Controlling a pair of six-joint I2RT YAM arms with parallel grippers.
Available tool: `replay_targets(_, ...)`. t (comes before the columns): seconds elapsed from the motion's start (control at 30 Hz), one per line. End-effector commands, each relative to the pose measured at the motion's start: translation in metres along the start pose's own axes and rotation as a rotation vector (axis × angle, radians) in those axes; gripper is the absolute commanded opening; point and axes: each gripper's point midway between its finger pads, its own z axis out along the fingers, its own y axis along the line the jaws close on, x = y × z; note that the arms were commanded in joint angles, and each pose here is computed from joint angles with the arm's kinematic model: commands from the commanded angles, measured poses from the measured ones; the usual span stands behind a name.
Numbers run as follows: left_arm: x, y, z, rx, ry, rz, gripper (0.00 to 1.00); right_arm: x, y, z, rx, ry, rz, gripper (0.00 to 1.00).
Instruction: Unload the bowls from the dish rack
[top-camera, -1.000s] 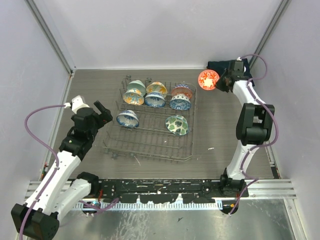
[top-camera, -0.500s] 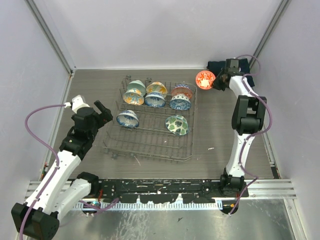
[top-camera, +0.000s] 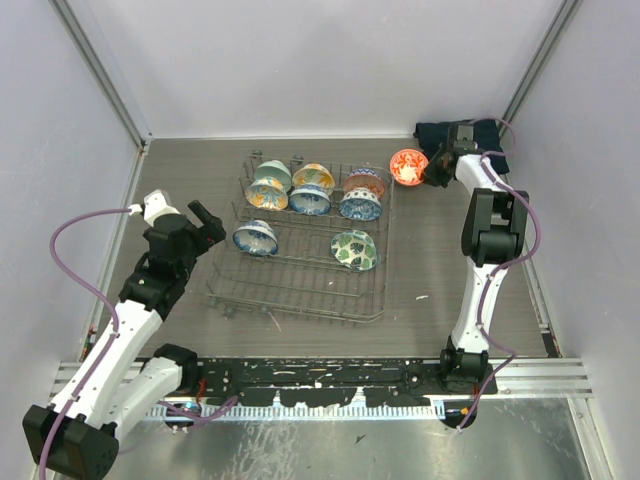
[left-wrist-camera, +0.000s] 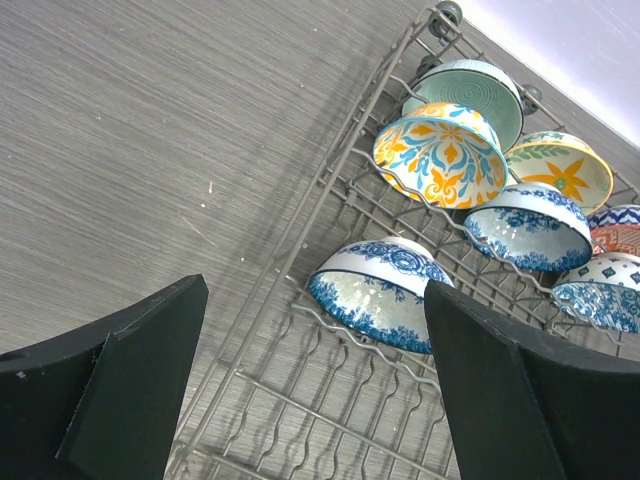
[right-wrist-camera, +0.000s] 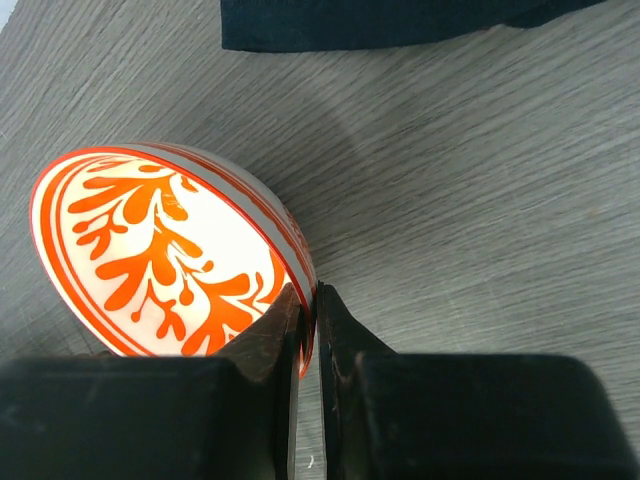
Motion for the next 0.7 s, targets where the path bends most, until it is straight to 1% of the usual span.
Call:
replay_targets(0.0, -0.006, -0.005, 0.002, 0.017, -0.023, -0.02, 0.98, -0.026, 0.022, -0.013, -0.079, -0.079, 0.012, 0.16)
replay_targets(0.13, -0.006, -0.005, 0.002, 0.017, -0.022, -0.019, 0.98, -0.026, 0.023, -0.014, -0.096, -0.088, 0.026, 0.3)
replay_targets(0.37, -0.007, -0.004, 0.0, 0.015, -0.024, -0.02, 0.98, -0.032, 0.027, -0.023, -0.116, -0.124, 0.037, 0.45)
replay_targets(0.43, -0.009, -0.003, -0.002, 0.012, -0.031, -0.019, 0.98, -0.035, 0.028, -0.031, -0.124, -0.147, 0.04, 0.51)
replay_targets(0.6, -0.014, 0.0, -0.008, 0.01, -0.052, -0.019, 0.98, -0.047, 0.035, -0.055, -0.163, -0.211, 0.042, 0.61)
replay_targets(0.67, -0.016, -0.001, -0.011, 0.018, -0.055, -0.022, 0.98, -0.052, 0.04, -0.066, -0.186, -0.228, 0.038, 0.62)
